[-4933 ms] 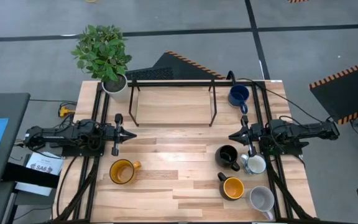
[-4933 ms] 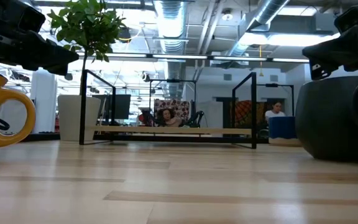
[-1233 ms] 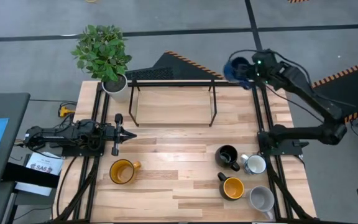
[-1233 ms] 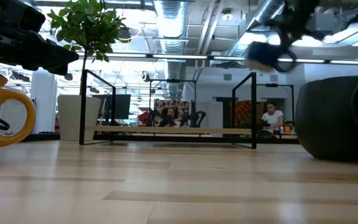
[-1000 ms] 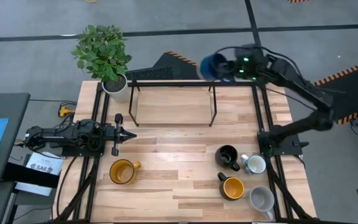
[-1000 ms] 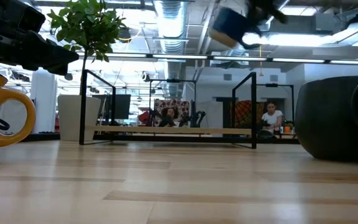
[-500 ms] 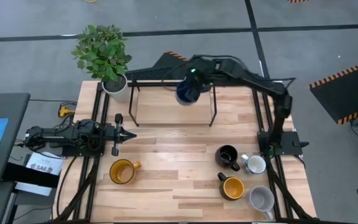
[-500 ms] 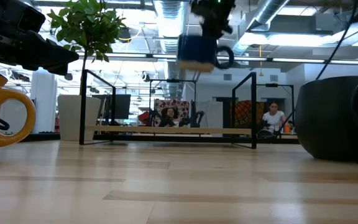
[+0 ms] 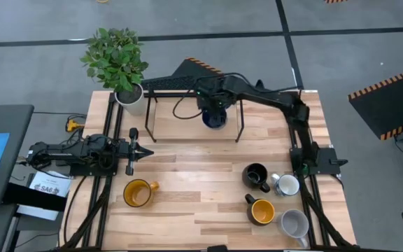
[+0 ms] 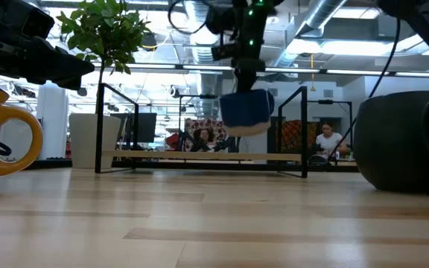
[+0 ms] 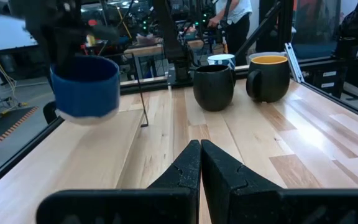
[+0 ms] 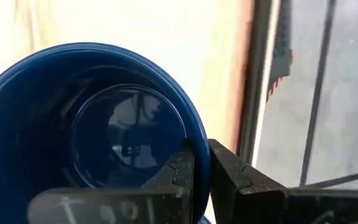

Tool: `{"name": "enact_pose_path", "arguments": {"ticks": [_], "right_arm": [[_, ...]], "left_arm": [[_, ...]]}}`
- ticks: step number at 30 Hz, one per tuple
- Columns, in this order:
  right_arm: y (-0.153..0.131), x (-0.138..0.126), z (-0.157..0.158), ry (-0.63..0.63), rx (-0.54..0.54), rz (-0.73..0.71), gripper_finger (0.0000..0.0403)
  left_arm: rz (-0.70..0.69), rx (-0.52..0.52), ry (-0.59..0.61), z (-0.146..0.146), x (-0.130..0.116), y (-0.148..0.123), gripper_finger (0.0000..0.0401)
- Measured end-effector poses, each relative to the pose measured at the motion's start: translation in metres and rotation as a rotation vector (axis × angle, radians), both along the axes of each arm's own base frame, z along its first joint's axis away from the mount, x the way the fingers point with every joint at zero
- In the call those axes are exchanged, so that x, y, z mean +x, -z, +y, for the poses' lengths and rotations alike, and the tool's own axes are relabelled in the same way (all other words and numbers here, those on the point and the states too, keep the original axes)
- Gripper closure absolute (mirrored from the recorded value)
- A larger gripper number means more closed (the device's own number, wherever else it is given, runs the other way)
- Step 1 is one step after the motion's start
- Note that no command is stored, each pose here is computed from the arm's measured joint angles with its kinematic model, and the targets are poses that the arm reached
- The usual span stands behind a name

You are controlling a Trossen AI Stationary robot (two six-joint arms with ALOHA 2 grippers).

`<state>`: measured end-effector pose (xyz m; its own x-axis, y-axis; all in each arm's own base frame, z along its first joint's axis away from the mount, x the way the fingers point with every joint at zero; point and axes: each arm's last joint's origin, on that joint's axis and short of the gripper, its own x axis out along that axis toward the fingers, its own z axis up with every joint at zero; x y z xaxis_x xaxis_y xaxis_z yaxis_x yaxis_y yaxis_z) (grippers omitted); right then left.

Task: Place coffee mugs
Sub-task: Put the blue mug on the shelf

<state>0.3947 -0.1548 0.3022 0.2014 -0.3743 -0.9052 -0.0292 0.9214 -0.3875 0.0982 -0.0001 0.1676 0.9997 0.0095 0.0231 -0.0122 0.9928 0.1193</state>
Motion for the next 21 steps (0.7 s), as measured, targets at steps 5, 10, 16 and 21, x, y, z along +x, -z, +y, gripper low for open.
{"name": "enact_pose_path", "arguments": {"ticks": [5,10,16,21], "right_arm": [[0.017,0.004,-0.015,-0.066,-0.015,0.072,0.0357],[0.031,0.002,-0.037,-0.045,-0.011,0.100,0.0357],[0.031,-0.004,-0.053,-0.007,-0.015,0.087,0.0357],[0.031,-0.005,-0.055,0.006,-0.013,0.081,0.0349]], "left_arm": [[0.000,0.000,0.000,0.000,0.000,0.000,0.0401],[0.000,0.000,0.000,0.000,0.000,0.000,0.0401],[0.000,0.000,0.000,0.000,0.000,0.000,0.0401],[0.000,0.000,0.000,0.000,0.000,0.000,0.0401]]}}
